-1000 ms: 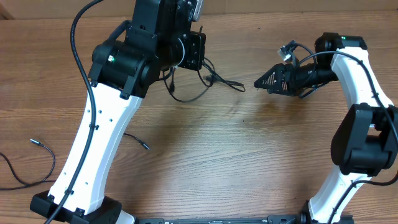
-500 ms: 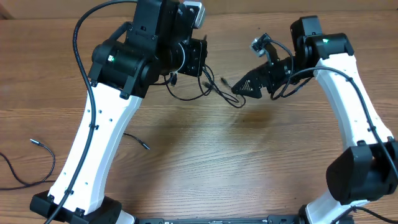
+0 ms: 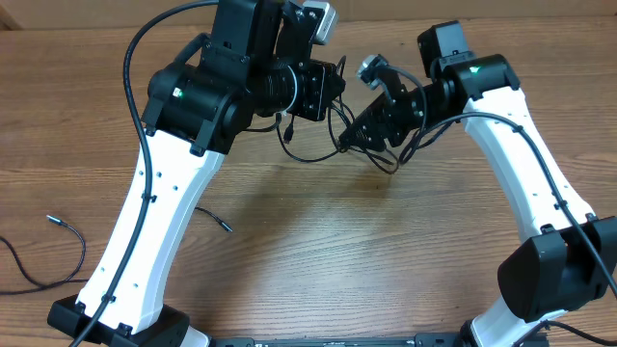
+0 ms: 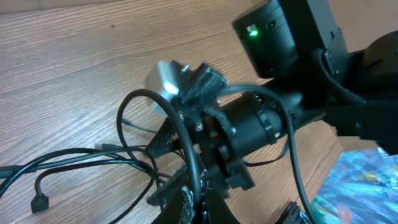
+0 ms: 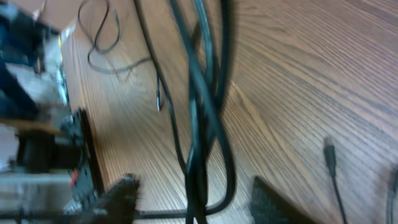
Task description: Untangle cables
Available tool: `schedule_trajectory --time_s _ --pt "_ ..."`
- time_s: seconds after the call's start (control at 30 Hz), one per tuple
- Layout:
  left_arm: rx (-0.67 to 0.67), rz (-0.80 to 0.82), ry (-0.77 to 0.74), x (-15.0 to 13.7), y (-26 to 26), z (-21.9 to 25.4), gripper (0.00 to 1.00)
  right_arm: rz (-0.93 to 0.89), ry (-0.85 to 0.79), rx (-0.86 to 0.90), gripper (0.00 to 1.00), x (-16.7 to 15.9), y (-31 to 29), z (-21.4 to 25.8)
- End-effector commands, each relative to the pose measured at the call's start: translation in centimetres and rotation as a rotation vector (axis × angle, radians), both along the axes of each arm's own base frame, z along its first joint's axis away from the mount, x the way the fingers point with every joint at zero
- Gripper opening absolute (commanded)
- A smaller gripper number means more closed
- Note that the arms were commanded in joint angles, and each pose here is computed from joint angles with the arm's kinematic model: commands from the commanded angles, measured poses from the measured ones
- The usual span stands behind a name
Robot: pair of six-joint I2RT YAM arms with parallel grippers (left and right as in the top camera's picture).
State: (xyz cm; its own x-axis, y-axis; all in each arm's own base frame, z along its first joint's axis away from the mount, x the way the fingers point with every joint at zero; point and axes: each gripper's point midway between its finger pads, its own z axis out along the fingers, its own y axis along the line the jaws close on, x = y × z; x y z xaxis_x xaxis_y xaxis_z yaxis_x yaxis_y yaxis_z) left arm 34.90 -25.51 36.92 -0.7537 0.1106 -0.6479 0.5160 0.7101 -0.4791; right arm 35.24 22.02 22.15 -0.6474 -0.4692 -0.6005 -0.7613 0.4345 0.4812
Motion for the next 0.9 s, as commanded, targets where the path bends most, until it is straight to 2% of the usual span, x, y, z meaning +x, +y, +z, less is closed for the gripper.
schedule_trajectory --time_s 0.0,0.03,0.13,0.27,0.3,0.4,0.57,0.67,0.87 --pt "-0.032 -0.026 -0.004 -0.6 -0.6 0.9 0.04 0.012 -0.057 0.019 0.39 -0.1 0.4 1.8" --pt "-0.031 -0.025 -0.004 -0.6 -0.6 0.8 0.04 0.012 -0.057 0.019 0.35 -0.1 0.4 1.8" --pt "-0.026 -0.019 -0.004 -0.5 -0.5 0.8 0.04 0.012 -0.055 0.018 0.15 -0.1 0.4 1.8" --pt "0.001 0.017 -0.015 0.1 0.0 0.5 0.04 0.012 -0.052 0.018 0.07 -0.1 0.4 1.8" --pt "0.03 0.071 -0.013 0.7 0.8 0.1 0.04 0.01 -0.046 0.017 0.05 -0.2 0.4 1.8" --pt "0.091 0.24 0.014 2.0 2.9 -0.8 0.04 0.009 -0.03 0.013 0.04 -0.5 0.3 1.6" --pt "0.178 0.627 0.065 3.7 8.2 -2.2 0.04 0.01 0.005 0.003 0.04 -1.1 0.1 1.4" --pt "0.206 0.711 0.065 3.9 9.6 -2.4 0.04 0.011 0.014 0.001 0.04 -1.3 0.0 1.4" --pt "0.249 0.742 0.109 3.5 11.4 -3.3 0.04 0.018 0.0 0.025 0.04 -1.8 0.2 2.4"
